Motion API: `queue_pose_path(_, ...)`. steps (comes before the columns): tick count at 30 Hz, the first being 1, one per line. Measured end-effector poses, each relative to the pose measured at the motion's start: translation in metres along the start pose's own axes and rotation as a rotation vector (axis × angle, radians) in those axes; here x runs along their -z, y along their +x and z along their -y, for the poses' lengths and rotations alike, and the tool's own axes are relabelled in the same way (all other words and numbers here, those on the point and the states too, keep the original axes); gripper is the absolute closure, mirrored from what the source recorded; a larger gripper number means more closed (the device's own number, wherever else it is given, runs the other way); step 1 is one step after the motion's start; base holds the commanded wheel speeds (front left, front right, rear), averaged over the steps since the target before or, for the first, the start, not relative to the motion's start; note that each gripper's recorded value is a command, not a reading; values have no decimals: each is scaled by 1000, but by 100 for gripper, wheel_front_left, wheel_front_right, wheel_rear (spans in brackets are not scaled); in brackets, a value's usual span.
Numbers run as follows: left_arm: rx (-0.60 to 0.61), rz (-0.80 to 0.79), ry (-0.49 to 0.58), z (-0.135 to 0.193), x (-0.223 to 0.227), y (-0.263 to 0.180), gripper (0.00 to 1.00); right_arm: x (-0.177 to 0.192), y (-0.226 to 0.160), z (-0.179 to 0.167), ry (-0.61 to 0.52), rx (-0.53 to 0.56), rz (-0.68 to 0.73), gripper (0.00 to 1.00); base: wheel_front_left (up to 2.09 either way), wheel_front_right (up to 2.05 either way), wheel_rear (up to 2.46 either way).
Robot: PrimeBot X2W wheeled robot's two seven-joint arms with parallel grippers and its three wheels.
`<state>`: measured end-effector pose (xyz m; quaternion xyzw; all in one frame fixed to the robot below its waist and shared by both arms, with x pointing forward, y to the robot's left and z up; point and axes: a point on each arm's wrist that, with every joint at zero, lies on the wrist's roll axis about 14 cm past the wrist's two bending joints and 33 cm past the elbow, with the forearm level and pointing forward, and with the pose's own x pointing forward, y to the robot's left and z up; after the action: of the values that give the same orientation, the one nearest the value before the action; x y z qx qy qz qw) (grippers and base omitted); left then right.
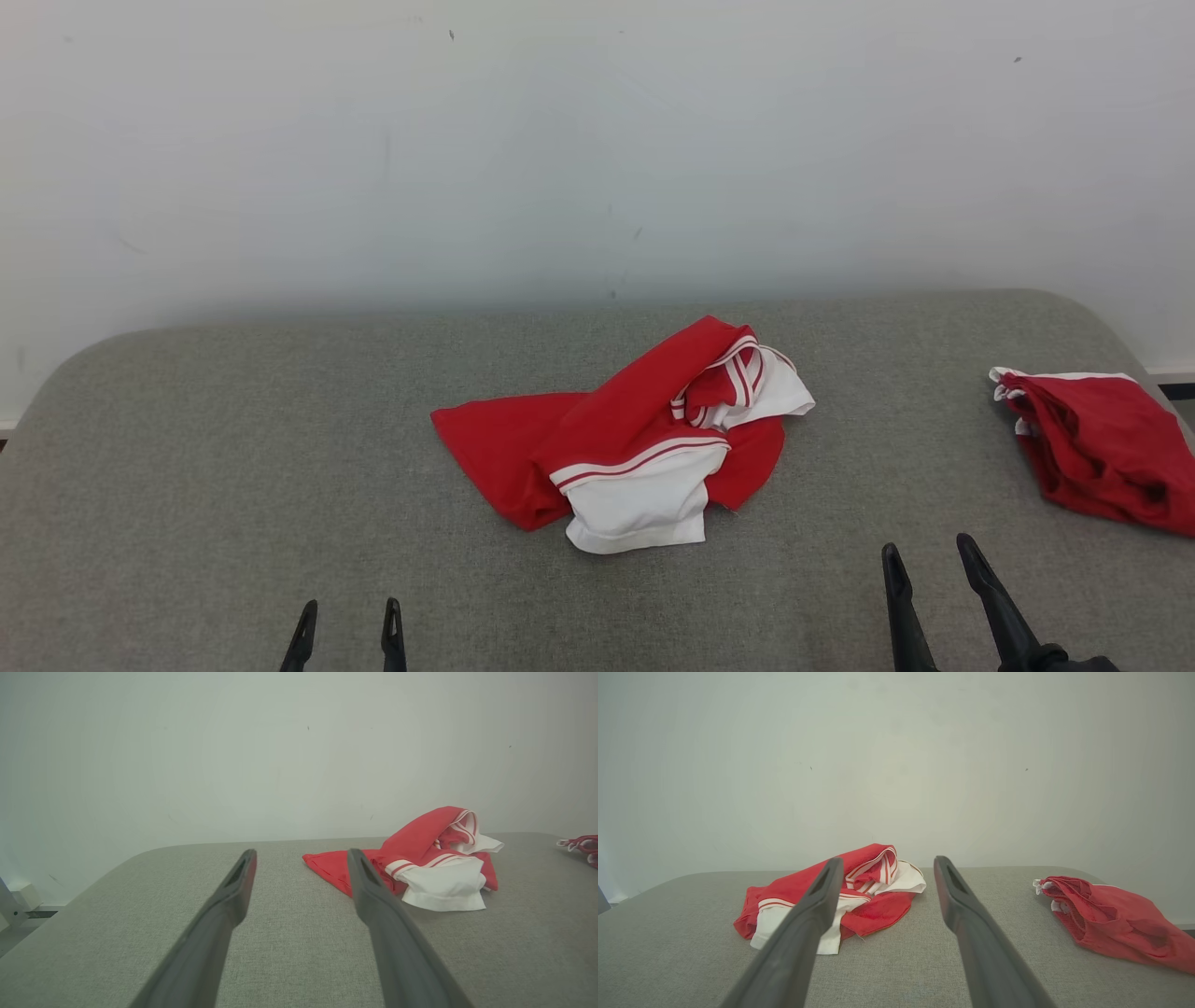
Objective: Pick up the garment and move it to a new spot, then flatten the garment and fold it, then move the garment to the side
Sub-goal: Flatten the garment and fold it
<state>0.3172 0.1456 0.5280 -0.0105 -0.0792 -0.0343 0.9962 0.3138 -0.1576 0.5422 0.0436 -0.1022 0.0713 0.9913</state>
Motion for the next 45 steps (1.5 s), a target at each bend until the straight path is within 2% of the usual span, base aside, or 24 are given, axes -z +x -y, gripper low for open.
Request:
queue_pose_path(12,8,-7,-5,3,2,0,0,0,0,0,2,0,0,0,0,0,0)
queue_pose_path(16,56,-20,-30,16,7,8,0,3,1,0,2,0,-9,0,0,0,0)
queue_pose_path(23,247,-47,-101,68,15,41,0,2,4,8,-13,16,-10,0,0,0,0)
queue_pose_path(31,500,-74,-63,140,7,99,0,8,4,28,-42,60,-39,0,0,0,0)
queue_pose_path(38,595,-183,5,179,27,138,0,15,13,45,-57,106,-63,0,0,0,0)
queue_pose_path(45,677,-365,50,209,78,152,0,27,20,59,-60,153,-100,0,0,0,0)
